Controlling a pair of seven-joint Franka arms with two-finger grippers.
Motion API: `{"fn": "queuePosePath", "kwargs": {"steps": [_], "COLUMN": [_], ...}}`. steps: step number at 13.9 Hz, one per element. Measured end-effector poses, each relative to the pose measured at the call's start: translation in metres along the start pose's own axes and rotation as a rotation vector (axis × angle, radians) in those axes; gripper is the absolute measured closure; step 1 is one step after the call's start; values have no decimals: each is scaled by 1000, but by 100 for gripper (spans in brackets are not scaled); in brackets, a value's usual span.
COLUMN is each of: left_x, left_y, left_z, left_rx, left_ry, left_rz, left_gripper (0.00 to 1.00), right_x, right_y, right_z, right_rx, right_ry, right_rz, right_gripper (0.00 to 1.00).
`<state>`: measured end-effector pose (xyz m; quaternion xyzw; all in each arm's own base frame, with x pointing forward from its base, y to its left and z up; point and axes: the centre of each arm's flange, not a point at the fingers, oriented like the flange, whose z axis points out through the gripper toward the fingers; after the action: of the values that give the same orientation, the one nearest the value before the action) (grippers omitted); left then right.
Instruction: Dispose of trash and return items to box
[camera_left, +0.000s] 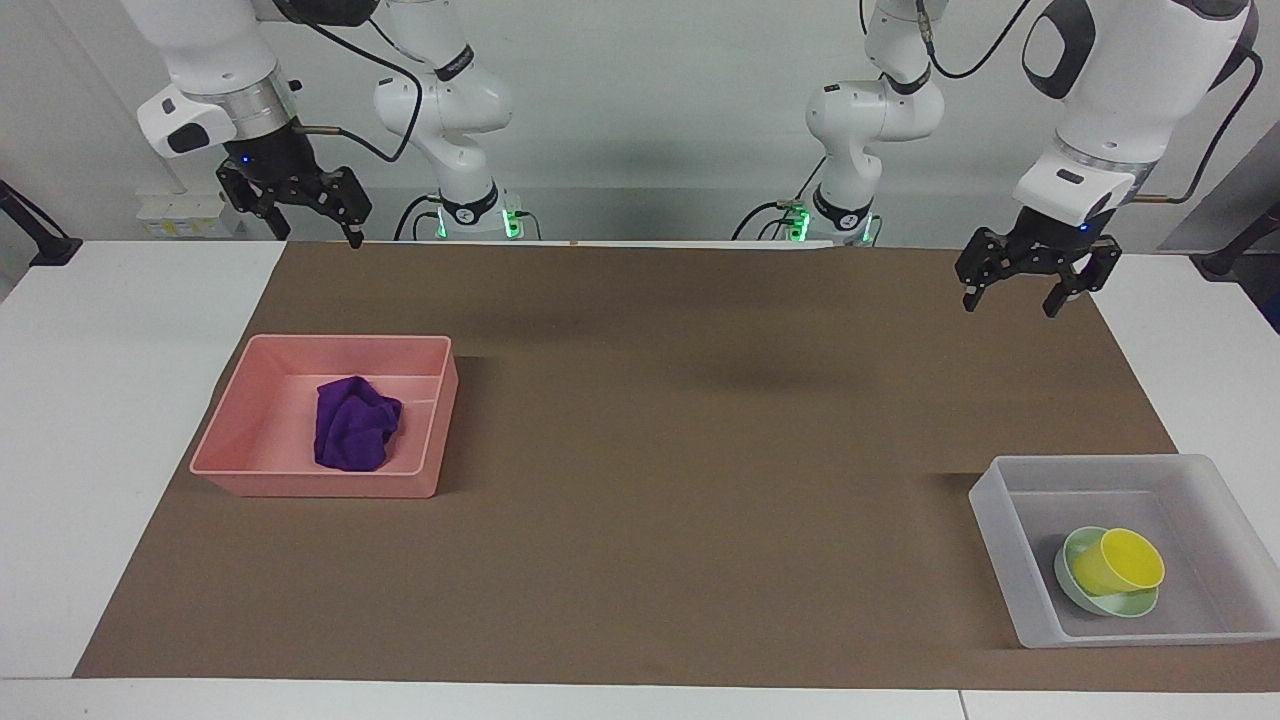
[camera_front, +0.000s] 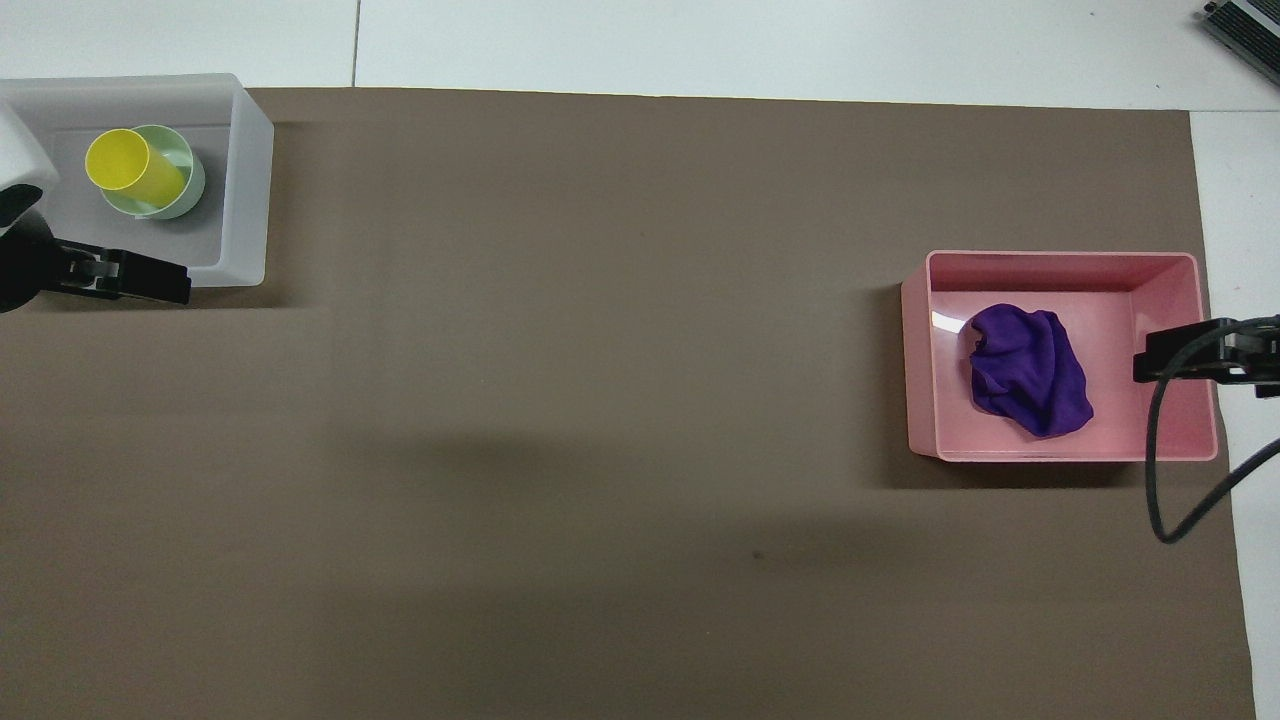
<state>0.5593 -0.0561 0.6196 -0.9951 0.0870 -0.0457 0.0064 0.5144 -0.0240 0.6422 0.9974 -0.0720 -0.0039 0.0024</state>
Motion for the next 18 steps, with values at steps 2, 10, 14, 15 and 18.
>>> {"fn": "queuePosePath", "kwargs": {"steps": [2, 10, 14, 15, 18], "left_x": [-4, -7, -8, -8, -8], "left_y": [1, -3, -5, -5, -5], "left_z": [4, 11, 12, 12, 12], "left_rx": [-3, -2, -1, -1, -1], "left_ry": [-34, -60, -63, -62, -62], "left_rz": [2, -71, -77, -77, -79], "left_gripper": [0, 0, 0, 0, 0], "right_x": [0, 0, 0, 0, 0], "right_y": [0, 1, 1, 1, 1], "right_z": [0, 0, 0, 0, 0], "right_rx": [0, 0, 0, 0, 0], "right_ry": [0, -1, -1, -1, -1], "right_rz": [0, 1, 1, 1, 1], "right_gripper": [0, 0, 0, 0, 0]}}
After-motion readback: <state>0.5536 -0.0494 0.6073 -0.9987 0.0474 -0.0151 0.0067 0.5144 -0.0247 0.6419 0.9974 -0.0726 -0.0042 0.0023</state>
